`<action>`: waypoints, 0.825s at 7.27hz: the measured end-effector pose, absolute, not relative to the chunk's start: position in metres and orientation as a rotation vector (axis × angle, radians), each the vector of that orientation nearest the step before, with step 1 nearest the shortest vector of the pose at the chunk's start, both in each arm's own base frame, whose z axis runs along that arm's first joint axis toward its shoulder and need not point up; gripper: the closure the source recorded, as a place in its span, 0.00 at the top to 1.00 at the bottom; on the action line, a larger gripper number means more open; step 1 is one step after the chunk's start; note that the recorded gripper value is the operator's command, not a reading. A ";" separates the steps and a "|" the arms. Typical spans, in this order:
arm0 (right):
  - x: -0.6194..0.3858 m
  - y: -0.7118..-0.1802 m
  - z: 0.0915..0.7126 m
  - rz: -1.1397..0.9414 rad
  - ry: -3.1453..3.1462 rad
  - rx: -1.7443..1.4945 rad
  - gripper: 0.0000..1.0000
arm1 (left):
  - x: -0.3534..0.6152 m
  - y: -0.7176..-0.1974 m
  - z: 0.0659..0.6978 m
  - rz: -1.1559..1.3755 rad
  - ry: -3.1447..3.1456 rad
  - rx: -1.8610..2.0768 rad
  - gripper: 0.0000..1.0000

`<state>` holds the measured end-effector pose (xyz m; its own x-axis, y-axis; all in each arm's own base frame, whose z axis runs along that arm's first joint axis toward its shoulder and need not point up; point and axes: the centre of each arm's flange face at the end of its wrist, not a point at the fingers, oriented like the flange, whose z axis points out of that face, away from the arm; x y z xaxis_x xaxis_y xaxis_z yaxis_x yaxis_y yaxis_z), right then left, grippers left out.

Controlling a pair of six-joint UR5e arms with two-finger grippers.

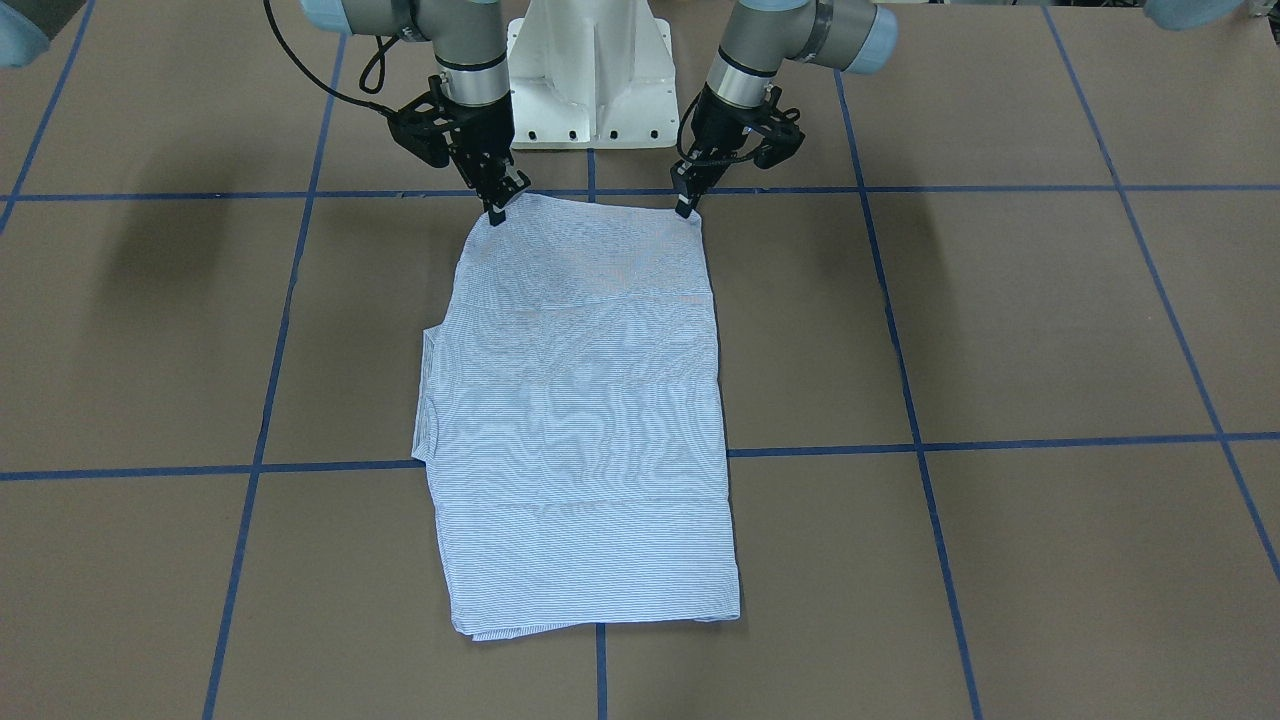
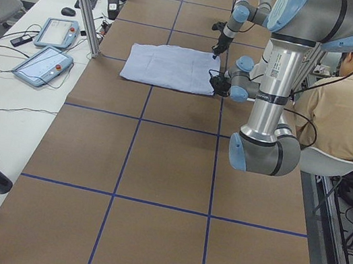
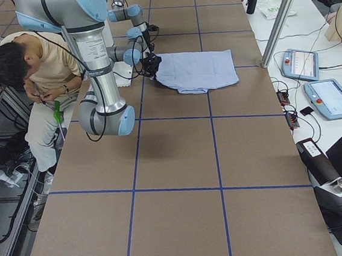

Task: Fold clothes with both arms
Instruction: 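Grasp both near corners of the striped shirt with both grippers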

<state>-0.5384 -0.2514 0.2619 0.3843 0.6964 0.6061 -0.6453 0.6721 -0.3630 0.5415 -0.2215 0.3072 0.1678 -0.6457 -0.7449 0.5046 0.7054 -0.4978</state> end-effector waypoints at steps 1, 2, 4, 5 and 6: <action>-0.538 -0.251 0.263 0.855 -0.806 -0.071 0.00 | 0.534 -0.225 0.303 -0.827 1.145 -0.143 0.00; -0.538 -0.251 0.263 0.855 -0.806 -0.071 0.00 | 0.522 -0.226 0.294 -0.829 1.154 -0.143 0.00; -0.525 -0.249 0.258 0.855 -0.825 -0.076 0.00 | 0.501 -0.219 0.268 -0.824 1.188 -0.163 0.00; -0.510 -0.245 0.253 0.853 -0.845 -0.085 0.00 | 0.493 -0.214 0.257 -0.821 1.208 -0.179 0.00; -0.495 -0.240 0.247 0.848 -0.867 -0.100 0.00 | 0.482 -0.209 0.243 -0.816 1.235 -0.199 0.00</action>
